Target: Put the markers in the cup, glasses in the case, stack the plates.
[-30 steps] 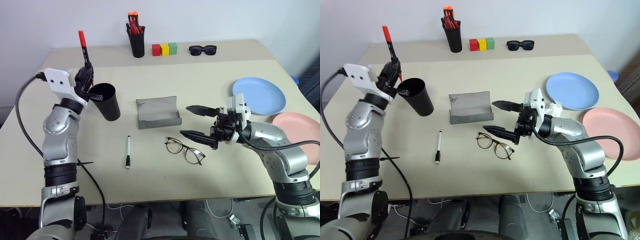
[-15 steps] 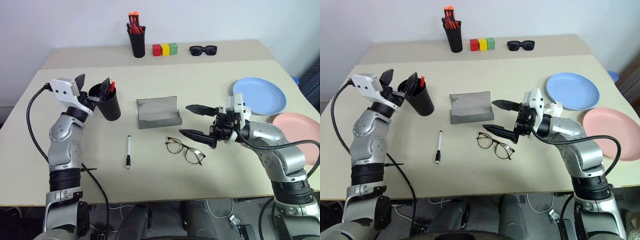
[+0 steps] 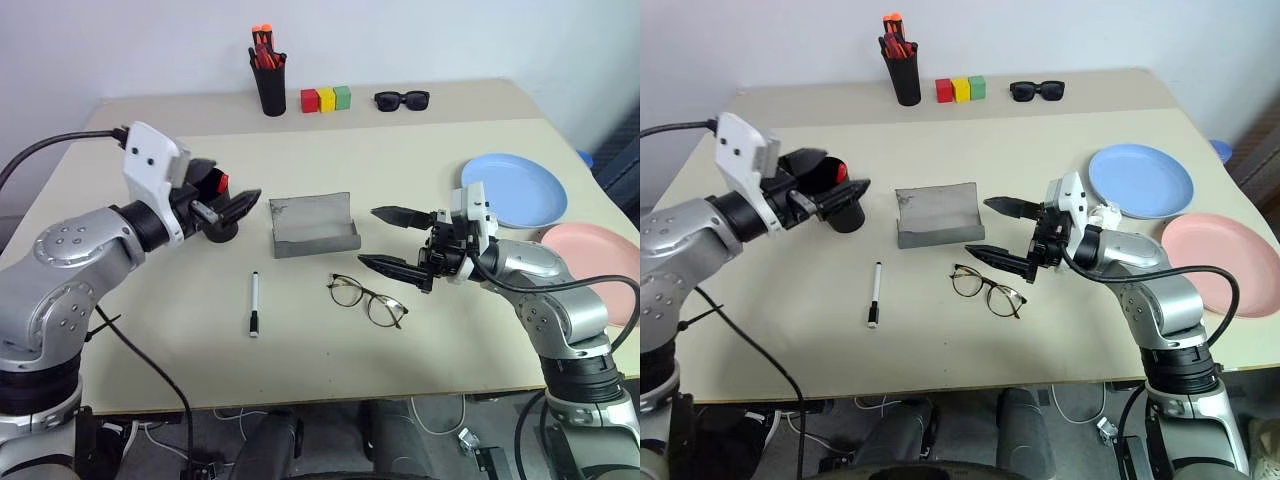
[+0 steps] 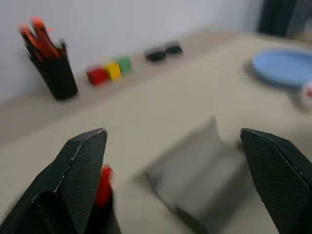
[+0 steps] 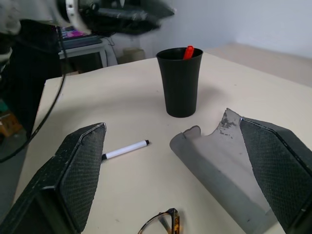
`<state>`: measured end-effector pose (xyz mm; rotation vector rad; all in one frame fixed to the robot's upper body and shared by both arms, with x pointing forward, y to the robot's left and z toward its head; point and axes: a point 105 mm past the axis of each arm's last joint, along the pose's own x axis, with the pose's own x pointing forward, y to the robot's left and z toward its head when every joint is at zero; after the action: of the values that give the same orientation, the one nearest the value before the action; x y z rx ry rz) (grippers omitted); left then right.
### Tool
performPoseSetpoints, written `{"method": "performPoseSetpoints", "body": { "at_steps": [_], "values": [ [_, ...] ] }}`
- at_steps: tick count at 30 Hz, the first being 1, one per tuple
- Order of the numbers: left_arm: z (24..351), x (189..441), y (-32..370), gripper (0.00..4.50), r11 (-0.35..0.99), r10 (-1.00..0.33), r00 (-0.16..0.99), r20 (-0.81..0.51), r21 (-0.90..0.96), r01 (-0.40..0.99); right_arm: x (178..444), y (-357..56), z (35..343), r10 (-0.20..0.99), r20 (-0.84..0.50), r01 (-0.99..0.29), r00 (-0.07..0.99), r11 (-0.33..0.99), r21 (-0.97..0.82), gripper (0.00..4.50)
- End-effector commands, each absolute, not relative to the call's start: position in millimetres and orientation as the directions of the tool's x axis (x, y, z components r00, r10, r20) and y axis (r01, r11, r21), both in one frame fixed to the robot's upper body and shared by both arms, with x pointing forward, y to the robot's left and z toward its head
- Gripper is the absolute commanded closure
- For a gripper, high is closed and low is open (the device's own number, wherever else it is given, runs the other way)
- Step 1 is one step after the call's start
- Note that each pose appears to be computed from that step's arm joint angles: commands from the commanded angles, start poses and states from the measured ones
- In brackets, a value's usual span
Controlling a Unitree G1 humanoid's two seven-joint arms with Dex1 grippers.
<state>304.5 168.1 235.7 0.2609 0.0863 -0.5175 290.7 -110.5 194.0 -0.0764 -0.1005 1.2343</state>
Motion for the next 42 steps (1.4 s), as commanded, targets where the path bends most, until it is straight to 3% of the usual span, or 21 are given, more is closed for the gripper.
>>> {"method": "performPoseSetpoints", "body": {
  "at_steps": [1,4,8,15,24,32,35,41,42],
  "values": [
    [223,298,162,0.03,0.874,-0.442,0.863,-0.243,0.1,0.476,289,-108,204,0.952,0.059,-0.938,0.302,0.307,-0.163,0.0],
    [194,294,159,0.03,0.906,-0.363,0.85,-0.38,0.068,0.418,289,-106,203,0.955,0.058,-0.942,0.292,0.297,-0.159,0.0],
    [164,283,147,0.03,0.886,-0.439,0.771,-0.462,-0.08,0.456,287,-105,201,0.955,0.057,-0.943,0.29,0.295,-0.156,0.0],
    [148,274,171,0.03,0.922,-0.345,0.739,-0.579,-0.061,0.383,287,-107,199,0.953,0.049,-0.939,0.3,0.304,-0.16,0.0],
    [123,286,156,0.03,0.954,-0.294,0.73,-0.617,-0.142,0.264,289,-105,200,0.952,0.056,-0.937,0.302,0.307,-0.166,0.0],
    [108,279,151,0.03,0.957,-0.291,0.696,-0.657,-0.189,0.221,290,-108,199,0.946,0.053,-0.931,0.32,0.324,-0.17,0.0],
    [105,278,151,1.21,0.958,-0.288,0.684,-0.67,-0.203,0.204,290,-108,199,0.945,0.054,-0.93,0.322,0.326,-0.169,0.0],
    [104,274,152,4.22,0.958,-0.287,0.653,-0.701,-0.226,0.178,291,-109,200,0.944,0.057,-0.929,0.326,0.331,-0.167,0.0],
    [105,273,152,4.47,0.957,-0.288,0.647,-0.706,-0.231,0.174,291,-109,200,0.943,0.057,-0.928,0.327,0.332,-0.167,0.0]
  ]
}}
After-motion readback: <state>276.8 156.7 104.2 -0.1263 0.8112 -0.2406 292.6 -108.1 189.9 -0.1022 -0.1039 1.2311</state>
